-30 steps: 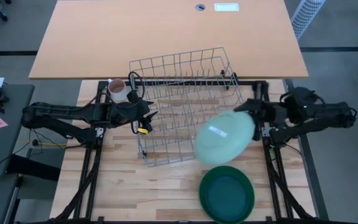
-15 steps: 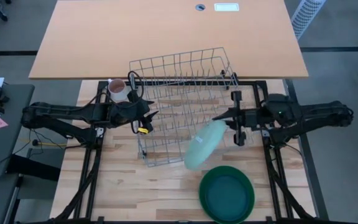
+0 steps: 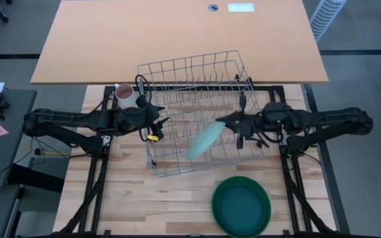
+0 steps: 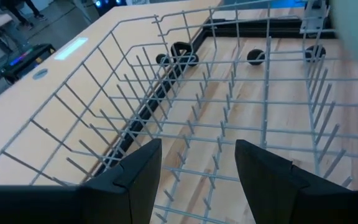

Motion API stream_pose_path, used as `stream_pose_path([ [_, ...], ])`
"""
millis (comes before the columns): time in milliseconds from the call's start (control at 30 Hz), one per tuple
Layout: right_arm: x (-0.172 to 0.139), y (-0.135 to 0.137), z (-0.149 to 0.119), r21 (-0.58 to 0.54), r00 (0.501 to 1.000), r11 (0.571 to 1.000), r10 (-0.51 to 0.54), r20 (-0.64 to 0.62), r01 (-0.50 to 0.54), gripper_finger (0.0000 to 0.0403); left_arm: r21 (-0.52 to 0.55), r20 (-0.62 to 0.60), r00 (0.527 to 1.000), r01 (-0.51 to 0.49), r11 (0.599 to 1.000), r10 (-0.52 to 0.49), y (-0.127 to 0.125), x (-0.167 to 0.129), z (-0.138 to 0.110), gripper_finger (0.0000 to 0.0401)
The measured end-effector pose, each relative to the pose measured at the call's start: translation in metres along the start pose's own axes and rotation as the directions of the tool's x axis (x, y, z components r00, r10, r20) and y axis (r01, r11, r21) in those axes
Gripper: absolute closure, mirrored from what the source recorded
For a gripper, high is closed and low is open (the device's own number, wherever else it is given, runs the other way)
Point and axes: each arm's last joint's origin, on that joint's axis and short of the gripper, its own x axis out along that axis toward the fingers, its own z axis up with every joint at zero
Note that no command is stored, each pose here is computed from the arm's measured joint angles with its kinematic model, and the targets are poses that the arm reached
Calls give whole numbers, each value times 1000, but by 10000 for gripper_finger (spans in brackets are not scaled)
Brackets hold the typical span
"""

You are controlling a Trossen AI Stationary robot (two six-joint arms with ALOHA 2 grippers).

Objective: Sort dishes
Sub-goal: Put the light green plate in the dish rack

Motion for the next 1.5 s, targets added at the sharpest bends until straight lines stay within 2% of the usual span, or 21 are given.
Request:
stream_pose_path([
  [100,0,-5,4,-175,998,983,-48,45,55,389,7,12,999,-44,999,44,4,-5,1,202],
  [200,-2,-14,12,-271,984,949,-127,127,158,390,-9,31,996,-82,997,82,10,-12,3,202],
  [267,-4,-23,18,-329,973,925,-130,189,188,390,-25,45,995,-87,996,89,13,-16,4,202],
  [333,-8,-36,26,-344,955,918,-104,276,199,390,-40,59,994,-87,995,90,17,-22,5,202],
  [433,-10,-56,38,-354,901,911,-41,432,211,391,-60,75,993,-87,994,92,21,-28,6,202],
  [533,-6,-73,51,-367,854,904,4,520,220,391,-87,75,993,-87,992,93,25,-34,5,202],
  [700,5,-106,67,-430,860,886,77,504,172,392,-99,59,994,-86,991,92,30,-41,2,202],
  [800,17,-129,79,-453,823,875,126,554,171,392,-106,59,994,-85,991,92,30,-42,2,202],
  [867,29,-140,85,-452,791,884,191,582,119,392,-106,59,994,-85,991,92,30,-42,2,202],
  [933,39,-149,87,-458,780,887,246,576,58,392,-106,58,994,-84,991,90,30,-42,1,202],
  [1000,52,-152,84,-457,791,889,291,538,-15,392,-112,59,995,-75,991,82,30,-42,1,202],
  [1233,111,-138,40,-442,837,866,410,364,-232,394,-114,52,995,-74,991,80,30,-42,1,202],
  [1400,130,-133,17,-417,846,858,441,301,-299,395,-90,20,997,-76,993,78,30,-42,-3,202],
  [1500,137,-129,5,-454,846,833,464,262,-317,395,-79,-2,997,-77,994,77,30,-42,-5,202],
])
